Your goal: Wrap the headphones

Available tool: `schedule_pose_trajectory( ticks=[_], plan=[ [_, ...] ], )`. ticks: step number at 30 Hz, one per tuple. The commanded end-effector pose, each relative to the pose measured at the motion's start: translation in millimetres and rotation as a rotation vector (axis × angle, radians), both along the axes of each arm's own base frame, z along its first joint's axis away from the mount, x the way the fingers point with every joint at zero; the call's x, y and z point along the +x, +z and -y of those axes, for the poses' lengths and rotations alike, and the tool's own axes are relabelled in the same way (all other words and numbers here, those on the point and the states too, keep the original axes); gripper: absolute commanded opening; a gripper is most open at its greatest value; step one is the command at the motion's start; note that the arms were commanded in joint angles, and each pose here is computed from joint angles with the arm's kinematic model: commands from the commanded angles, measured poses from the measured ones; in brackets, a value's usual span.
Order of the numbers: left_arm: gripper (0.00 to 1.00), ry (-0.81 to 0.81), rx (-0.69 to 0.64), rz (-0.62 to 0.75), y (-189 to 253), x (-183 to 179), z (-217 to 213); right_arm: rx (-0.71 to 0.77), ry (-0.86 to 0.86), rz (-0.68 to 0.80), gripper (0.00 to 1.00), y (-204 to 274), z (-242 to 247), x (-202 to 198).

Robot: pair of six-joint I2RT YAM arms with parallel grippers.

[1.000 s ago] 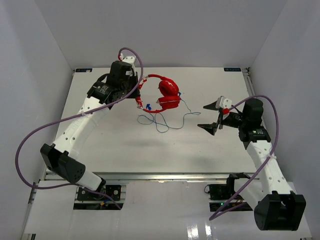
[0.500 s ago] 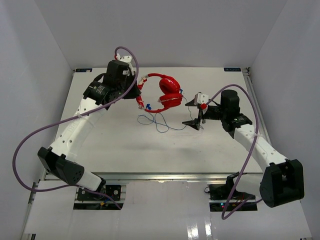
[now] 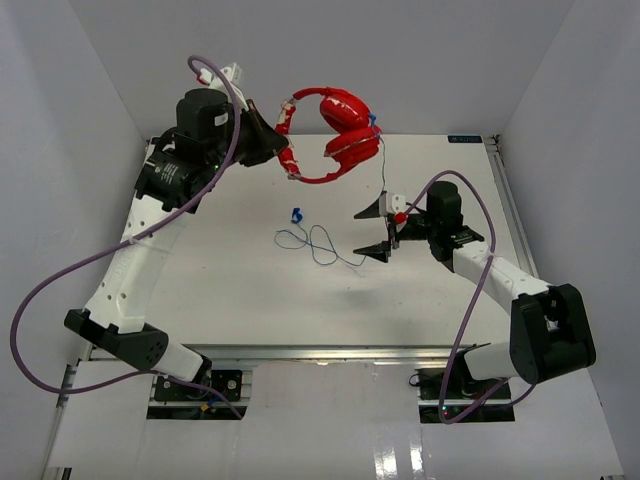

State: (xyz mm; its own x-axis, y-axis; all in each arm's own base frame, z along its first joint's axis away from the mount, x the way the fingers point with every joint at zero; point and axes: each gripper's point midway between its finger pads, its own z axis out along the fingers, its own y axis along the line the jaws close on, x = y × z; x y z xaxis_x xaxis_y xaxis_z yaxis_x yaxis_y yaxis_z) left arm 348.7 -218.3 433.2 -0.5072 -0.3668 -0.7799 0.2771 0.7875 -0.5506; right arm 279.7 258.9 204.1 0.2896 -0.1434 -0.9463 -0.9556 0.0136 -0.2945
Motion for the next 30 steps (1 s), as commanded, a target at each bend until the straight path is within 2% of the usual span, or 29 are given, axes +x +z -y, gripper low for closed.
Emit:
schedule_pose_trajectory(
  ticks=[1, 9, 18, 22, 25, 26, 28, 30],
  plan=[
    [0.0, 0.009, -0.198, 0.138, 75.2, -16.5, -5.3, 0.072, 0.074, 0.069, 0.84, 20.4, -5.6, -8.3],
    [0.0, 0.093, -0.247, 0.179, 88.6, -15.4, -22.1, 0.069, 0.048, 0.042, 0.74, 17.2, -1.7, -11.7],
    [0.0, 0.068, -0.272, 0.15, 81.2, -14.0, -14.9, 0.112, 0.098, -0.034, 0.63, 24.6, -8.4, -21.9],
    [0.0, 0.113, -0.295, 0.148, 80.8, -10.7, -21.6, 0.148, 0.117, -0.112, 0.49, 30.7, -19.6, -27.1],
    [0.0, 0.208, -0.325, 0.151, 80.0, -4.3, -37.4, 0.155, 0.081, -0.145, 0.28, 28.5, -20.3, -26.9],
    [0.0, 0.231, -0.352, 0.147, 77.9, -2.7, -40.8, 0.155, 0.072, -0.153, 0.18, 28.9, -19.9, -27.5],
    [0.0, 0.288, -0.407, 0.142, 69.5, 5.1, -46.9, 0.146, 0.023, -0.178, 0.09, 27.1, -17.2, -24.4],
    [0.0, 0.33, -0.442, 0.145, 61.0, 16.1, -49.3, 0.118, -0.021, -0.2, 0.08, 26.2, -14.4, -23.1]
  ],
)
